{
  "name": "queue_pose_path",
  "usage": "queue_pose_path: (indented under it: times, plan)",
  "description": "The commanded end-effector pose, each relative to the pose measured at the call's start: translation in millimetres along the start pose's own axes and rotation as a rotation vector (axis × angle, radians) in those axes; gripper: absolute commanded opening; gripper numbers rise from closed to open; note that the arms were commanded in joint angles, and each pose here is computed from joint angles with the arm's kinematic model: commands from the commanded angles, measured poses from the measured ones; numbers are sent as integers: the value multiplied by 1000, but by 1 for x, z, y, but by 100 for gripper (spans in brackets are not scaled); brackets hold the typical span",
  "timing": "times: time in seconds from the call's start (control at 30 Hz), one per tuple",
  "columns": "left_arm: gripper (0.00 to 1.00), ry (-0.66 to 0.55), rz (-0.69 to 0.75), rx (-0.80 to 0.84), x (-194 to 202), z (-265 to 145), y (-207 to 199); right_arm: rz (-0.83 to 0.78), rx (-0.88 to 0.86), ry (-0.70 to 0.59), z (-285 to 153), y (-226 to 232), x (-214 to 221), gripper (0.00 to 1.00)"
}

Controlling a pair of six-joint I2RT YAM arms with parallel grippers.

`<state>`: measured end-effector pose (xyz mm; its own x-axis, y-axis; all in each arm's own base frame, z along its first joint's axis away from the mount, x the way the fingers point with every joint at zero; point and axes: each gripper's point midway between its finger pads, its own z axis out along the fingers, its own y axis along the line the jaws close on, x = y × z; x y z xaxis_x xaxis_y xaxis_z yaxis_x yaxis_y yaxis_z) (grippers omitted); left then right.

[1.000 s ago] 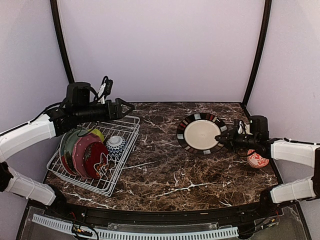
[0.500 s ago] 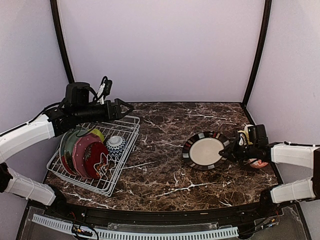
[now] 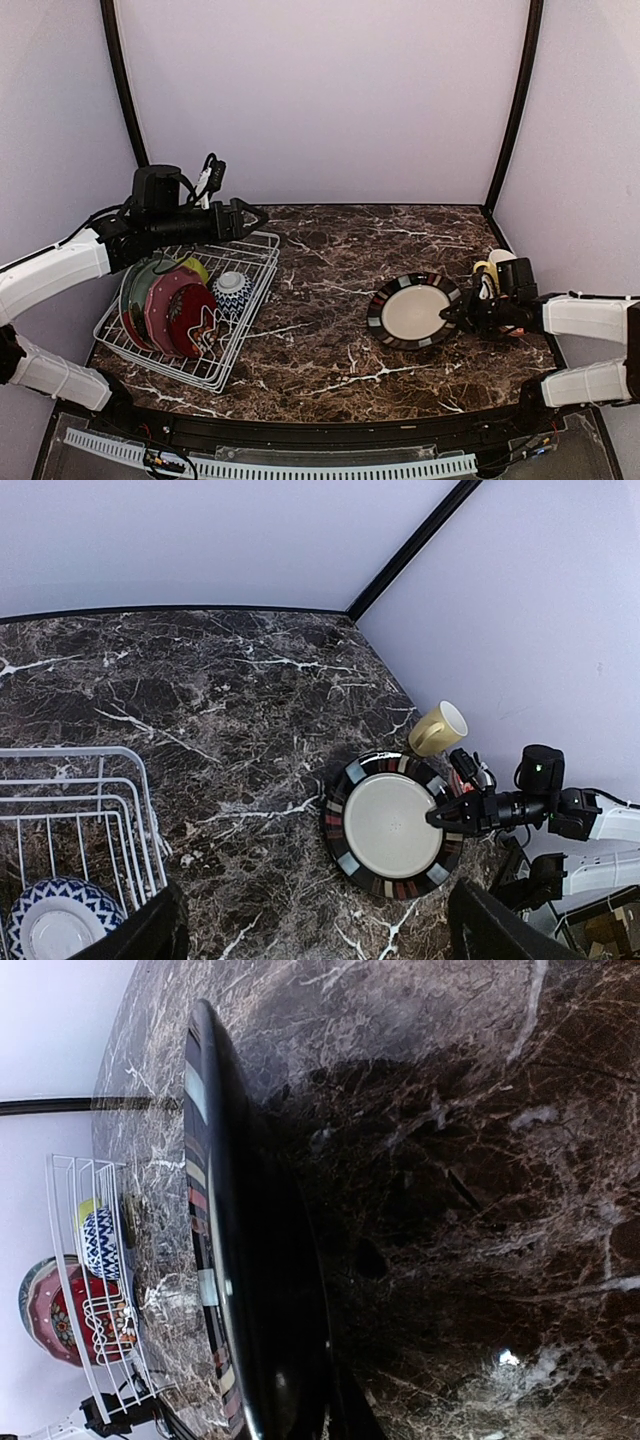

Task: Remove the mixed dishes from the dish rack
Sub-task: Place the plate at the center of the board.

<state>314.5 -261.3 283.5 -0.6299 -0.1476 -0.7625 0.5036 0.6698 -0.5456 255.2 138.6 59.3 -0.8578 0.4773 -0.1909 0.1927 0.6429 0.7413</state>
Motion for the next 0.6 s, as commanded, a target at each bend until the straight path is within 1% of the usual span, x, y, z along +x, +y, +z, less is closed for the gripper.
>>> queue_pose_path:
  times: [0.0, 0.33, 0.43, 0.57]
  plan:
    - [89, 15, 14, -9, 3, -4, 2, -26, -11, -80, -4, 1, -13, 17]
    - [89, 19, 18, -14, 4, -3, 3, -18, 63, -124, -13, -14, -12, 35]
    - [89, 24, 20, -18, 5, -3, 4, -20, 88, -134, -19, -16, -12, 43]
    - [89, 36, 32, -37, 8, -4, 7, -43, 81, -156, -29, -8, -15, 54]
